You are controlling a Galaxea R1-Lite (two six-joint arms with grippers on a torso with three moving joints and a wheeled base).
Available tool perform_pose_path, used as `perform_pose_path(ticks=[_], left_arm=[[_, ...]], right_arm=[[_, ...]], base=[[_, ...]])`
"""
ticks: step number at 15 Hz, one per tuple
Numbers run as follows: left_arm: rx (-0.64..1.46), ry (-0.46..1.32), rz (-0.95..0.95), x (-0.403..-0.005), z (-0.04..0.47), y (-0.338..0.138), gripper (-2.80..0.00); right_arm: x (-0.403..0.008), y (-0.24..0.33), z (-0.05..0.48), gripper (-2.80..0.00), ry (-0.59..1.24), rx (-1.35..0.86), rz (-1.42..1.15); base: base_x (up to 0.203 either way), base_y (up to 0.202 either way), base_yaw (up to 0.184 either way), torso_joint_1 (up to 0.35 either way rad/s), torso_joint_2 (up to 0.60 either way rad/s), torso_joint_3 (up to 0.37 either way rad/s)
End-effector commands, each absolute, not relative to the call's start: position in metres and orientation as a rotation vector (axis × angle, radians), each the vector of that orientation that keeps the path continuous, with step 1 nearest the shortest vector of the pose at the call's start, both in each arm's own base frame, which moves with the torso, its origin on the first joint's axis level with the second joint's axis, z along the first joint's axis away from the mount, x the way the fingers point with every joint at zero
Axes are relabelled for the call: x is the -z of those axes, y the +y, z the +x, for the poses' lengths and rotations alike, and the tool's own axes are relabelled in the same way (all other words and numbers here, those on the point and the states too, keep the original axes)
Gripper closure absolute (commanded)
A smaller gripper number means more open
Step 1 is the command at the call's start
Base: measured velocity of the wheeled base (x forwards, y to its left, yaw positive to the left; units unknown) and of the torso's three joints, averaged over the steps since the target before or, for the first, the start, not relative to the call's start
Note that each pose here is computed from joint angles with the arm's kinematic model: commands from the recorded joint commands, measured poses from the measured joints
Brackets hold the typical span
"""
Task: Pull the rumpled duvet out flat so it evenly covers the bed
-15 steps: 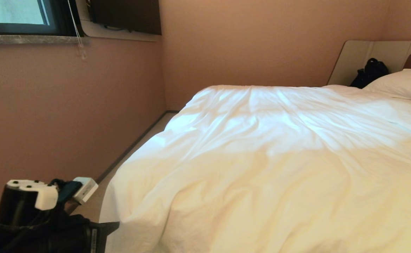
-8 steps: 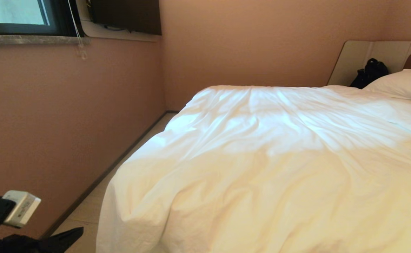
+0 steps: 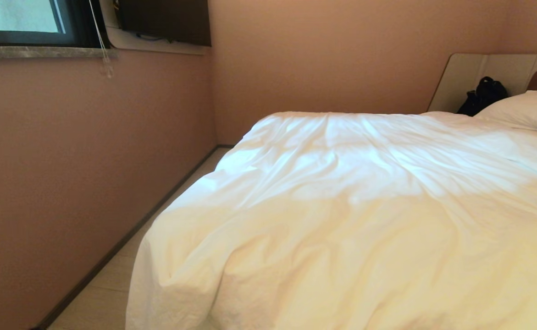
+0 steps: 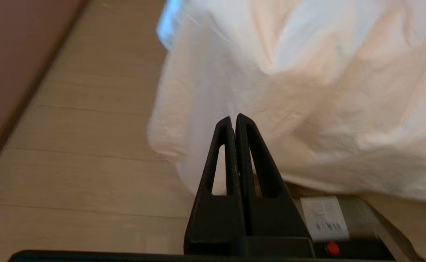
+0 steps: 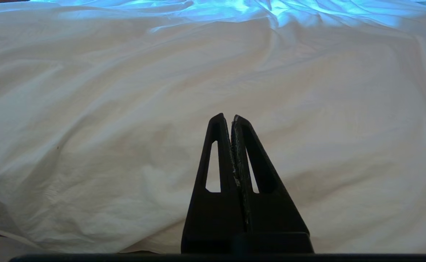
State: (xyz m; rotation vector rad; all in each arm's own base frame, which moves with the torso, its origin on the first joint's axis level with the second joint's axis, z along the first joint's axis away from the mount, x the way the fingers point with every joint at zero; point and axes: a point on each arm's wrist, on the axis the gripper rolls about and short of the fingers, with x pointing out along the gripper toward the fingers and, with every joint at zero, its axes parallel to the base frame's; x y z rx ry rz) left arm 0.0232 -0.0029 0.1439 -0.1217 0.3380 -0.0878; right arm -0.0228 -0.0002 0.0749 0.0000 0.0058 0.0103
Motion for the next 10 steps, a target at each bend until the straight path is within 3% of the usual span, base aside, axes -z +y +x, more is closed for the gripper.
perform_pose_path(ticks=[1, 10], left_arm=[[0.031, 0.248, -0.131, -0.146, 0.011, 0.002, 0.00], [-0.246, 0.121, -0.068, -0.137, -0.016, 0.007, 0.00]], right_arm=[[-0.075, 0.000, -0.023, 0.00, 0.006, -0.011, 0.000], [-0.075, 0.000, -0.023, 0.00, 0.006, -0.011, 0.000]], base=[[0.000, 0.000, 0.000, 0.000, 0.00, 0.000], [0.000, 0.000, 0.000, 0.000, 0.00, 0.000]])
